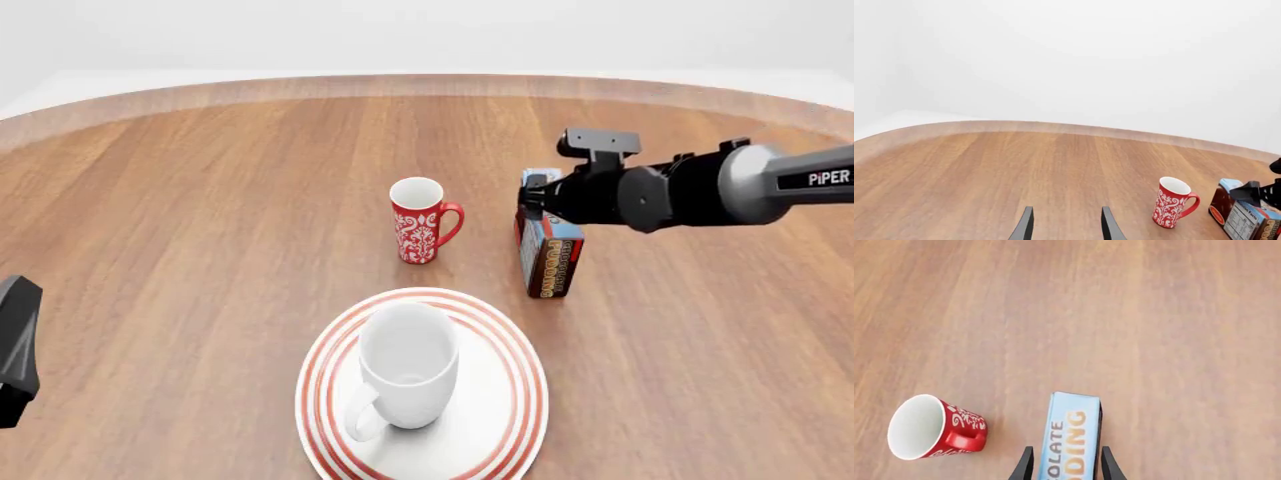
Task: Pick up the white mug and put it on the plate, and put the chocolate pudding to the right of the plate.
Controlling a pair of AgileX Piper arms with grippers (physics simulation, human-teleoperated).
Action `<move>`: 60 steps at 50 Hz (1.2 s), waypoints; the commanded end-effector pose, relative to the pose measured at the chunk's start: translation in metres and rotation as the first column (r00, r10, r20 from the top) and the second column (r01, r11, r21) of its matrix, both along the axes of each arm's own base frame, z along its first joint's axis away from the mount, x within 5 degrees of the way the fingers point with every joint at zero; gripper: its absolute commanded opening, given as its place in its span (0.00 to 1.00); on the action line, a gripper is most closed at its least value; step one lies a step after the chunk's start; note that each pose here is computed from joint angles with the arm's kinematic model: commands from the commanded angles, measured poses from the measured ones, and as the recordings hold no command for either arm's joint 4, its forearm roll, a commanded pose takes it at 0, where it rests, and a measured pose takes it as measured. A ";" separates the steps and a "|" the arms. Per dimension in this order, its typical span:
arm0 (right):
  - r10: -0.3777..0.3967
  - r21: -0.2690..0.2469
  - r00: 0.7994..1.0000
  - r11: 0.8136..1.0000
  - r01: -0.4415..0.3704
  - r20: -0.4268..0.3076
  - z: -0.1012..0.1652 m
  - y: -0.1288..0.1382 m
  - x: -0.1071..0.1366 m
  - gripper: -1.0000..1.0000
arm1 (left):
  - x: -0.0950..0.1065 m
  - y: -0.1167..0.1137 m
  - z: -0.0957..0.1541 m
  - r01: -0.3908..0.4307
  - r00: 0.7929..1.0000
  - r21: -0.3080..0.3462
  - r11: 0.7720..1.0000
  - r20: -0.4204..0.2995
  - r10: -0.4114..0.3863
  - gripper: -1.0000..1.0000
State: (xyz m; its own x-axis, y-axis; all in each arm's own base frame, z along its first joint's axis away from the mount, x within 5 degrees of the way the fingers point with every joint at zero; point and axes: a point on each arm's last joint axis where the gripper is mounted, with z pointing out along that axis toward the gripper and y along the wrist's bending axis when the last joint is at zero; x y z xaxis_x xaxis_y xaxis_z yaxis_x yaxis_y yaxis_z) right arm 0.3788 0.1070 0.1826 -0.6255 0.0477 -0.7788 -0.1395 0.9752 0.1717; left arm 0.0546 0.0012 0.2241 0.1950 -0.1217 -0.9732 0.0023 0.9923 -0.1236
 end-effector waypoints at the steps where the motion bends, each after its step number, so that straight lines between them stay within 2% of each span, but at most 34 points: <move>1: 0.011 -0.016 1.000 1.000 -0.011 -0.017 -0.008 0.001 0.000 1.00 | 0.000 0.000 0.000 0.000 1.000 0.000 1.000 0.000 0.000 1.00; 38: 0.011 -0.036 0.998 0.999 -0.014 -0.069 -0.027 -0.001 0.001 1.00 | 0.000 0.000 0.000 0.000 1.000 0.000 1.000 0.000 0.000 1.00; 39: 0.009 -0.036 0.998 0.999 -0.012 -0.070 -0.027 -0.001 0.001 0.00 | 0.000 0.000 0.000 0.000 1.000 0.000 1.000 0.000 0.000 1.00; 60: 0.018 -0.048 0.999 0.999 -0.020 -0.029 -0.009 -0.006 -0.002 0.00 | 0.000 0.000 0.000 0.000 1.000 0.000 1.000 0.000 0.000 1.00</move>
State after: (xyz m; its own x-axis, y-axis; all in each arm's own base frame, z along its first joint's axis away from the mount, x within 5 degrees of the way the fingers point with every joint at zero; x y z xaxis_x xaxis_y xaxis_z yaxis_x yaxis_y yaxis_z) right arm 0.3804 0.1042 0.1776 -0.6403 0.0711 -0.7648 -0.1128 0.9762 0.1852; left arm 0.0546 0.0012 0.2241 0.1949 -0.1218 -0.9732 0.0022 0.9923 -0.1238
